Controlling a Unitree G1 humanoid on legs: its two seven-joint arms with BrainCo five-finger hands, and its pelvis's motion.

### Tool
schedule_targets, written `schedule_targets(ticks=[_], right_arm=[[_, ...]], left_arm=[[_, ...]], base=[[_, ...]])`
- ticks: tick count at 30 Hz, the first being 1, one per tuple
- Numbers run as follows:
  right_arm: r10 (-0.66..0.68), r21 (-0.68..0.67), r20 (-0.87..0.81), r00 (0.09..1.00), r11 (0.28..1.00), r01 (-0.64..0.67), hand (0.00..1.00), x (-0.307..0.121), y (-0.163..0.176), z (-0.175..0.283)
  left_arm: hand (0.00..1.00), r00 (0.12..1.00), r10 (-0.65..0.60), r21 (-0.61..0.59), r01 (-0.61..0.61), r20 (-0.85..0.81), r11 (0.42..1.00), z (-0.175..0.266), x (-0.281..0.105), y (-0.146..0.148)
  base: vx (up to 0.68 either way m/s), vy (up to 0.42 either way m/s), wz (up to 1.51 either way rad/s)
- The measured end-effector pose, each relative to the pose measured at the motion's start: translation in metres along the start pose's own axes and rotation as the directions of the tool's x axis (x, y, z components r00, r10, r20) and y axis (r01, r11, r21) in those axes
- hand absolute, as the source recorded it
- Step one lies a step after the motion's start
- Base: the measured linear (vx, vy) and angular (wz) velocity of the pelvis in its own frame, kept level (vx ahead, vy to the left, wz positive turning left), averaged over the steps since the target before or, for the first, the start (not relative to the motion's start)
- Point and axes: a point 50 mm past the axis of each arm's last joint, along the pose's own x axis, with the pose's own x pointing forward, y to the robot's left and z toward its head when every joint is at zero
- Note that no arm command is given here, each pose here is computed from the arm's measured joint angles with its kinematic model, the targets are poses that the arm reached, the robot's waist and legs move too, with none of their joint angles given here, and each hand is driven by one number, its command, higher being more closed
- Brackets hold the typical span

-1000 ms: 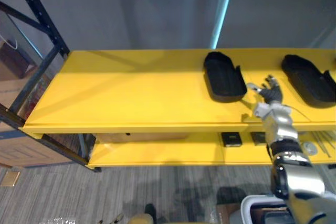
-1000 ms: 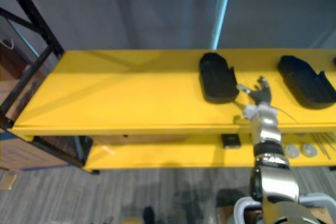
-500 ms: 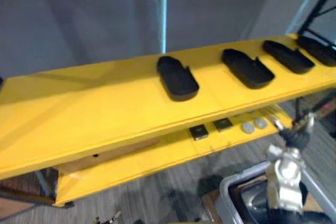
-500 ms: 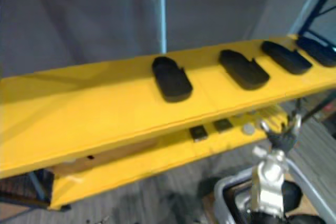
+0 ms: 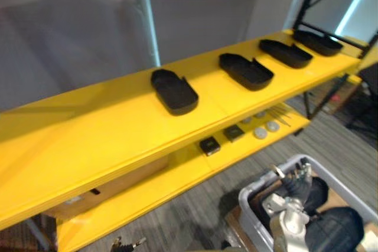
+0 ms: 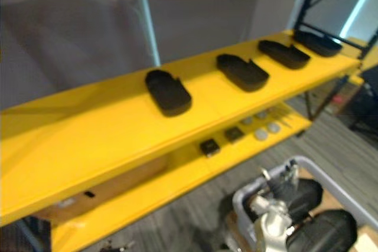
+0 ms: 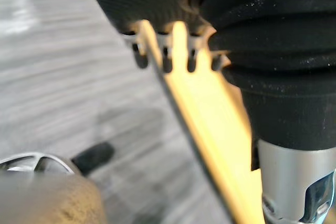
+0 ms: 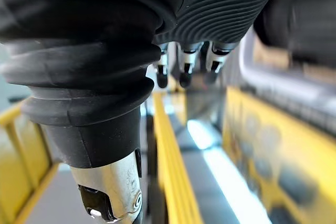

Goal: Walk over and take plastic housings, then place them on the shelf

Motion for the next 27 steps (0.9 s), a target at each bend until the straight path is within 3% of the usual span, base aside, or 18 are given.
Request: schedule_targets(ticks=[8, 13, 17, 21, 24, 27], right_arm=[[0.053, -0.023, -0.037, 0.998, 0.998, -0.054, 0.0, -0.02, -0.025, -0.007], [0.251, 0.003, 0.043, 0.967, 0.968, -0.252, 0.0, -0.016, 0.006, 0.003], [0.428, -0.083, 0.187, 0.884, 0.904, -0.42, 0.0, 0.01, 0.049, 0.029], [0.427, -0.06, 0.208, 0.88, 0.904, -0.424, 0.0, 0.015, 0.063, 0.036], [0.358, -0.044, 0.143, 0.923, 0.934, -0.355, 0.0, 0.018, 0.049, 0.025], [0.316, -0.003, 0.055, 0.947, 0.949, -0.316, 0.0, 0.011, 0.036, 0.007]], left_arm=[[0.0, 0.993, -0.082, 0.063, 0.076, 0.09, 0.995, 0.026, 0.002, -0.019], [0.0, 0.984, -0.105, -0.016, 0.108, 0.141, 0.994, 0.038, 0.0, -0.027], [0.0, 0.986, -0.106, -0.072, 0.116, 0.129, 0.991, 0.03, -0.003, -0.028], [0.0, 0.976, -0.081, -0.047, 0.092, 0.203, 0.995, 0.036, -0.003, -0.018], [0.0, 0.941, -0.104, 0.098, 0.076, 0.321, 0.992, 0.052, -0.006, -0.027], [0.0, 0.902, -0.141, 0.142, 0.09, 0.408, 0.986, 0.081, -0.007, -0.038]], base=[[0.01, -0.014, -0.28], [-0.03, -0.045, -0.1], [-0.08, 0.044, -0.51], [-0.07, 0.122, -0.09], [-0.01, 0.136, -0.11], [-0.04, 0.115, -0.56]])
